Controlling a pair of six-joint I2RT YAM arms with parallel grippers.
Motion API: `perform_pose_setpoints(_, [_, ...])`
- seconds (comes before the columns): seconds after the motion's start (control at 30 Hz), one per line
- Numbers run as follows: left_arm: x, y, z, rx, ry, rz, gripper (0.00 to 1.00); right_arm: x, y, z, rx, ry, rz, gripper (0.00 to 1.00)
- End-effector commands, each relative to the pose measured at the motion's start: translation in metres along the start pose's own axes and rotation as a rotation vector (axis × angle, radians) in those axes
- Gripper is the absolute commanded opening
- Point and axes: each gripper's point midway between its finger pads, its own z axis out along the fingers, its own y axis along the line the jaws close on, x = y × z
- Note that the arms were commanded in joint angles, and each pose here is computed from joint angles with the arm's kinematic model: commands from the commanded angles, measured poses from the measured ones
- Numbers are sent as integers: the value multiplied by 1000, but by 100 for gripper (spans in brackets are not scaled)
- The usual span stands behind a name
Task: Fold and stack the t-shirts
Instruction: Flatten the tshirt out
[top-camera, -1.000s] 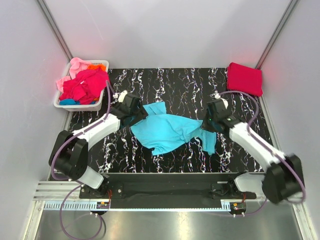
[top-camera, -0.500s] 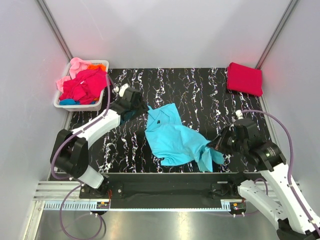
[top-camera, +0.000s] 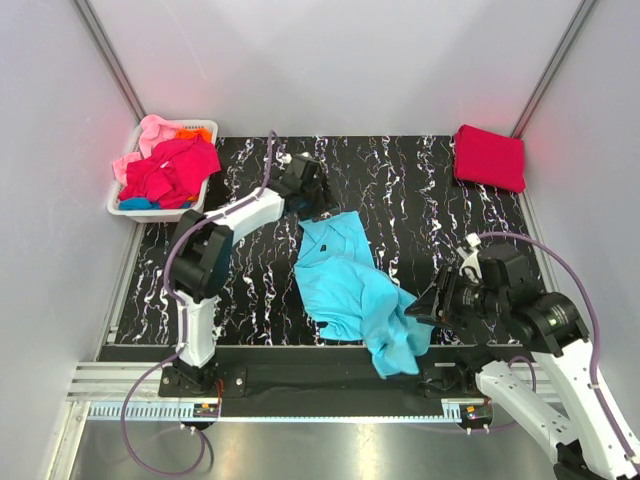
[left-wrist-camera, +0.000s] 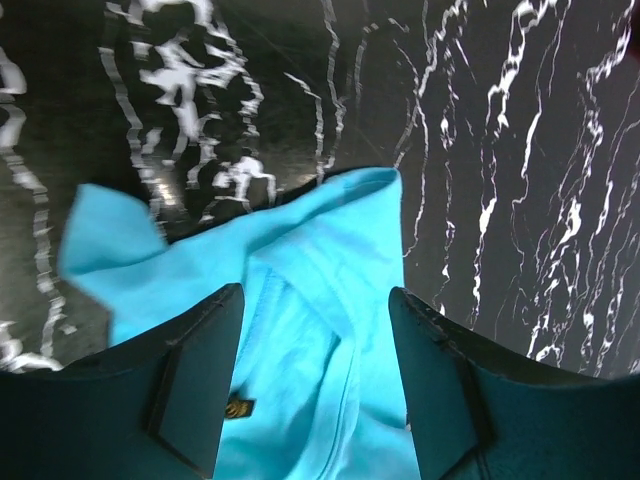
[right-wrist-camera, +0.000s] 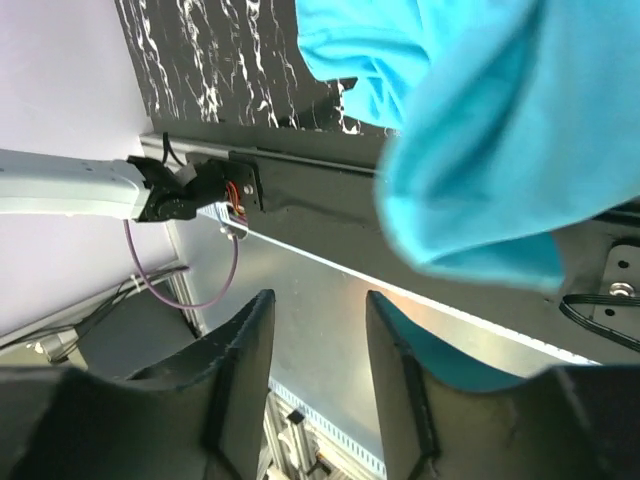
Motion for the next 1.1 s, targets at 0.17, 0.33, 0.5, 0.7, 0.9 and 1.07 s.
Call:
perform_pose_setpoints(0.17, [10,-51,28,76,-1,97,62,-28,-13,-15,132,-163,-44,47])
perform_pose_setpoints(0.33, [26,-44,33,-15,2,109,61,-43,-12,1,125,-197,-16,46])
perform_pose_setpoints(0.5, [43,-28,28,-102,8,101,61,-46,-16,11,139,-189,-13,45])
perform_pose_setpoints(0.7, [62,-27,31,-104,53,109,60,-46,-18,14,142,-187,-14,45])
perform_pose_setpoints(0.9, [70,-21,31,-120,70,101,57,-45,-21,15,146,-192,-1,44])
perform_pose_setpoints(1.07, [75,-23,39,-110,95,86,43,-47,-19,16,146,-192,-1,43])
